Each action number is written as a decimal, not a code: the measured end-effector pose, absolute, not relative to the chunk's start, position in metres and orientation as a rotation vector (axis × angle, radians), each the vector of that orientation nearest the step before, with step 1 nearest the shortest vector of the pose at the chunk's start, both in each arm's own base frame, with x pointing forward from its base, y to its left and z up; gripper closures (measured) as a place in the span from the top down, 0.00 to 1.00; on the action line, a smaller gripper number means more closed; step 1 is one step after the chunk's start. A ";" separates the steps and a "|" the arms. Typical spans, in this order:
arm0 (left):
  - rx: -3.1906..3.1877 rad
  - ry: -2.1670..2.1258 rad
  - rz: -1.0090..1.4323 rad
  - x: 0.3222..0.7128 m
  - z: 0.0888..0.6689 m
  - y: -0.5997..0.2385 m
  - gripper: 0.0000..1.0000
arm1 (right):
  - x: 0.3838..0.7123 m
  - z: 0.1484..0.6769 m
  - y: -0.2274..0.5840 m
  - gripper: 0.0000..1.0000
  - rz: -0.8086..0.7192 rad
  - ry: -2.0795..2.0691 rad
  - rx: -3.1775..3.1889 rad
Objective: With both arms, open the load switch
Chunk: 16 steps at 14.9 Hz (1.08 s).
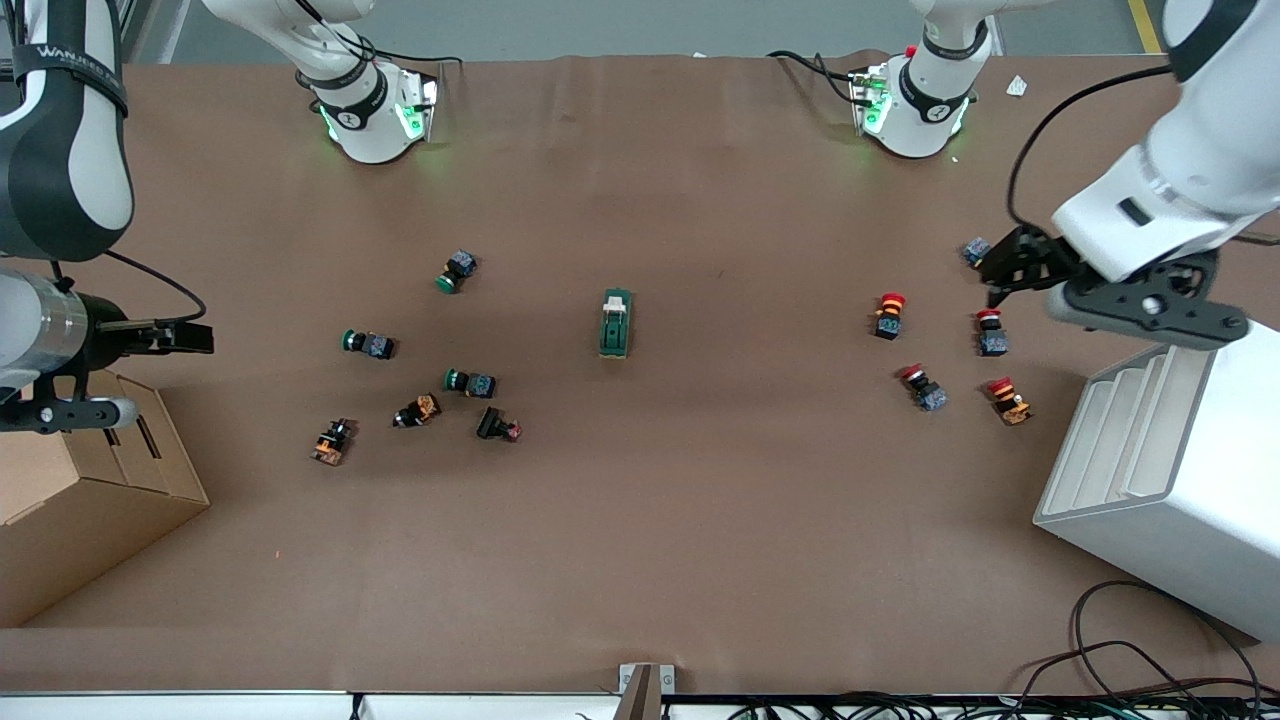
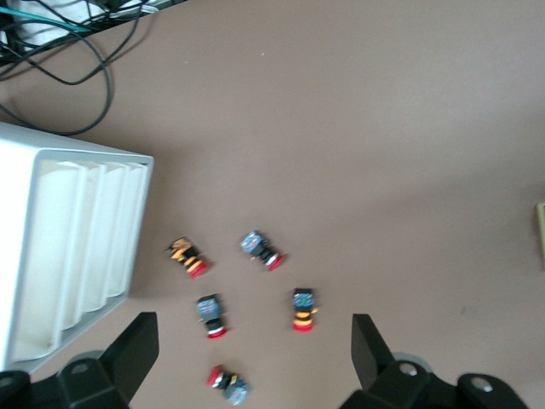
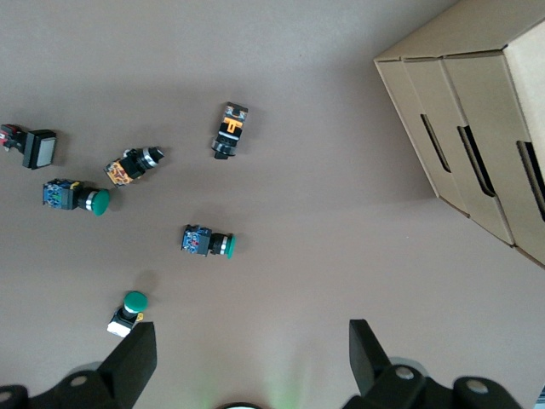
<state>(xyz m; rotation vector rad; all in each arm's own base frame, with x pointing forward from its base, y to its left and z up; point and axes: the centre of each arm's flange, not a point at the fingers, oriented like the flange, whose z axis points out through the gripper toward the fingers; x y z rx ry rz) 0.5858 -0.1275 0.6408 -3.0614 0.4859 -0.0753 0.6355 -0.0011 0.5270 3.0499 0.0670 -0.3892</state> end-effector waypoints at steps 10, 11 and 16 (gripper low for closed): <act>-3.125 0.270 -0.006 0.532 0.645 -0.075 1.00 | 0.605 0.573 -0.023 1.00 -0.291 0.043 3.092; -3.127 0.246 -0.006 0.530 0.645 -0.077 1.00 | 0.600 0.576 -0.025 1.00 -0.275 0.041 3.095; -3.133 0.169 -0.008 0.532 0.645 -0.061 1.00 | 0.564 0.588 -0.034 1.00 -0.197 0.023 3.108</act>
